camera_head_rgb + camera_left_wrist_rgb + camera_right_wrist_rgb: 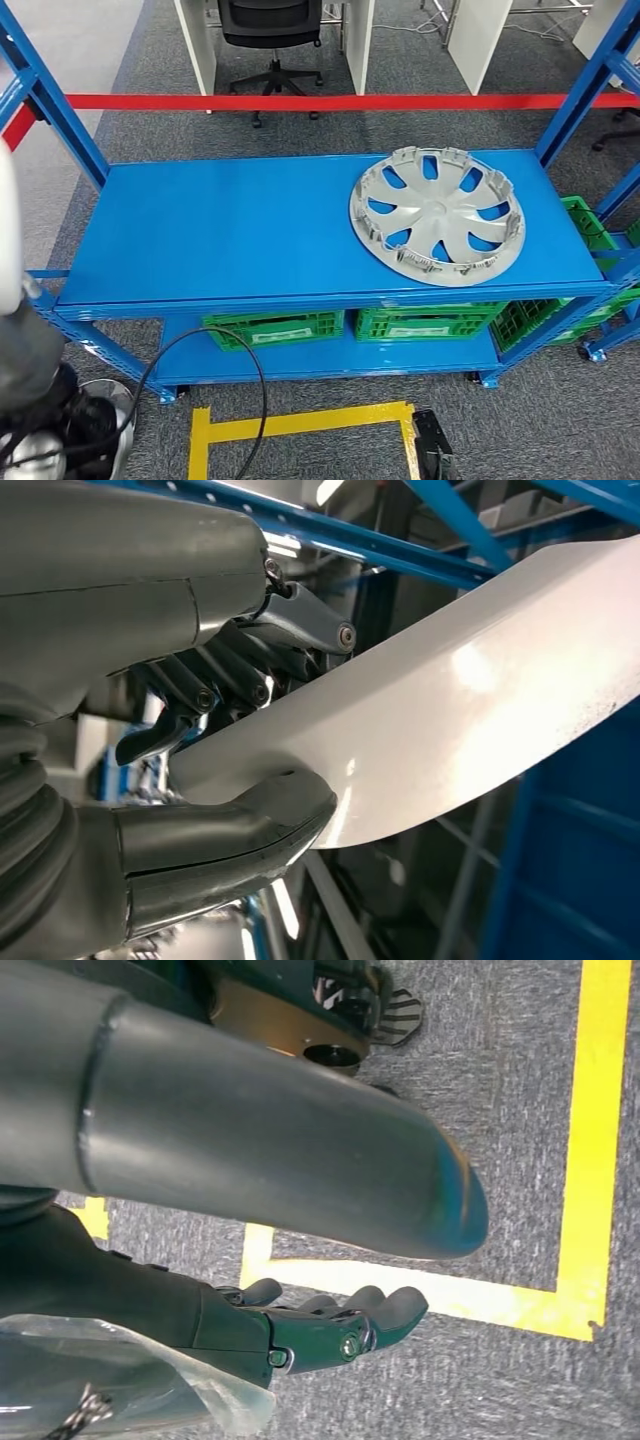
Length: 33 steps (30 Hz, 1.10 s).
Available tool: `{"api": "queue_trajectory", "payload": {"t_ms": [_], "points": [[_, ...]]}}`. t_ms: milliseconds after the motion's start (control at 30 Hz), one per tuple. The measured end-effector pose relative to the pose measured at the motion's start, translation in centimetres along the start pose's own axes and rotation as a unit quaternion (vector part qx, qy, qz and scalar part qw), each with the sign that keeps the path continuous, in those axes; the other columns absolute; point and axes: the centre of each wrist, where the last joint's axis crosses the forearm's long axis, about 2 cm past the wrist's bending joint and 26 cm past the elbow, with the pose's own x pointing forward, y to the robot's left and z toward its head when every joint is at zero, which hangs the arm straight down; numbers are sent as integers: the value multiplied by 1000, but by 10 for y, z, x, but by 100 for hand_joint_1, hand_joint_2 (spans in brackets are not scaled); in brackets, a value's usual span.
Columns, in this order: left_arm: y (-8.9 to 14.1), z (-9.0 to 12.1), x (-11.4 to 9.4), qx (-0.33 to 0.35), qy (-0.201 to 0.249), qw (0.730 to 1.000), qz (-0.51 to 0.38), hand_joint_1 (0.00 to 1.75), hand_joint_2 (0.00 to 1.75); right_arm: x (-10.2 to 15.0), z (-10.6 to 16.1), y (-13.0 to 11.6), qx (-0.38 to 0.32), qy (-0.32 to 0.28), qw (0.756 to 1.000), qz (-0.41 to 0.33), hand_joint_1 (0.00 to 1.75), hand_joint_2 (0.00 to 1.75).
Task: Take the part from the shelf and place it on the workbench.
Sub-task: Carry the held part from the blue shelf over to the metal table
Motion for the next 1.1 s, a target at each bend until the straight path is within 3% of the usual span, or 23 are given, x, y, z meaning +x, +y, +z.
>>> {"api": "queue_trajectory", "payload": {"t_ms": [300,533,1100], "points": [[-12,9,24,-15,-26,998,56,175,175,-3,0,-2,-6,-7,1000,-2,0,0],[-14,20,28,-16,-20,997,67,175,175,-6,1,-4,-12,-15,1000,11,0,0],[-13,25,32,-14,-19,998,65,175,175,-8,1,-3,-11,-6,1000,21,0,0]]}}
